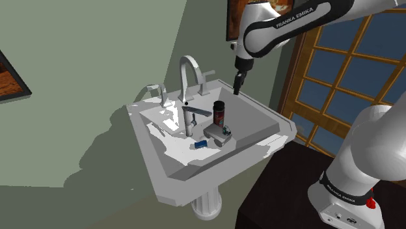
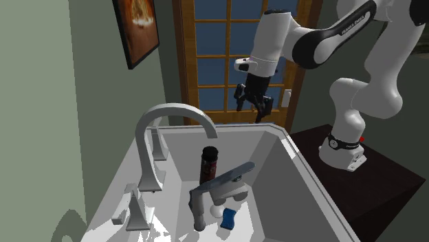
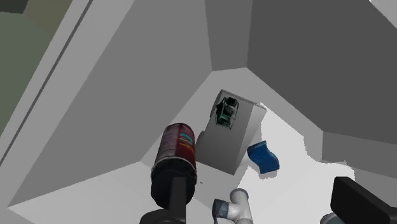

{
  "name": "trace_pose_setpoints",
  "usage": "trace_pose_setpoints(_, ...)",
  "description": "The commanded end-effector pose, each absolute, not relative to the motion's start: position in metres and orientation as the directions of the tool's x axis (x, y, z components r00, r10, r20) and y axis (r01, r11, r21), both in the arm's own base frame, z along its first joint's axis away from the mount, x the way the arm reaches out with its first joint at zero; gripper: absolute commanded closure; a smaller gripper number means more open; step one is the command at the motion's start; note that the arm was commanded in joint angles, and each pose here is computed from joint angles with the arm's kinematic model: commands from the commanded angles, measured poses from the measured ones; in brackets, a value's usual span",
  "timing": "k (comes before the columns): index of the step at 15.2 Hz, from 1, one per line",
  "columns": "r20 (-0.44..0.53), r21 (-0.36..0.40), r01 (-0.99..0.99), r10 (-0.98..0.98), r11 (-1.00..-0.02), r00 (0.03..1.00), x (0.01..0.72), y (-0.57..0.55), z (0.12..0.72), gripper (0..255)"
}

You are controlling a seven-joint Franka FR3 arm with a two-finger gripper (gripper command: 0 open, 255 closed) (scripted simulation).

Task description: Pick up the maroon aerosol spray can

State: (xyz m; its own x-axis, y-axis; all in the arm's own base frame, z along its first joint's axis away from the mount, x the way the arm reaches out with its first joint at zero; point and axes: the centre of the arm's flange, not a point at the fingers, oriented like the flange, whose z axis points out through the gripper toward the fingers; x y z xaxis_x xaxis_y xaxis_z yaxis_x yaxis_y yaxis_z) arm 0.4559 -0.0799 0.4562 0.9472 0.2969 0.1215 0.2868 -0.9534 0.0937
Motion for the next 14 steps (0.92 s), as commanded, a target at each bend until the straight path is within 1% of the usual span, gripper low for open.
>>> trace_pose_setpoints(1,0.118,0.096,0.307,0.317,-0.947,0.941,0.476,-0.087,0.437,0)
trace_pose_setpoints(12,0.092,0.102,0.409,0.418,-0.907,0.904,0.572,-0.124,0.333,0)
trace_pose_setpoints(14,0.09,0.102,0.417,0.426,-0.903,0.9,0.58,-0.126,0.319,0)
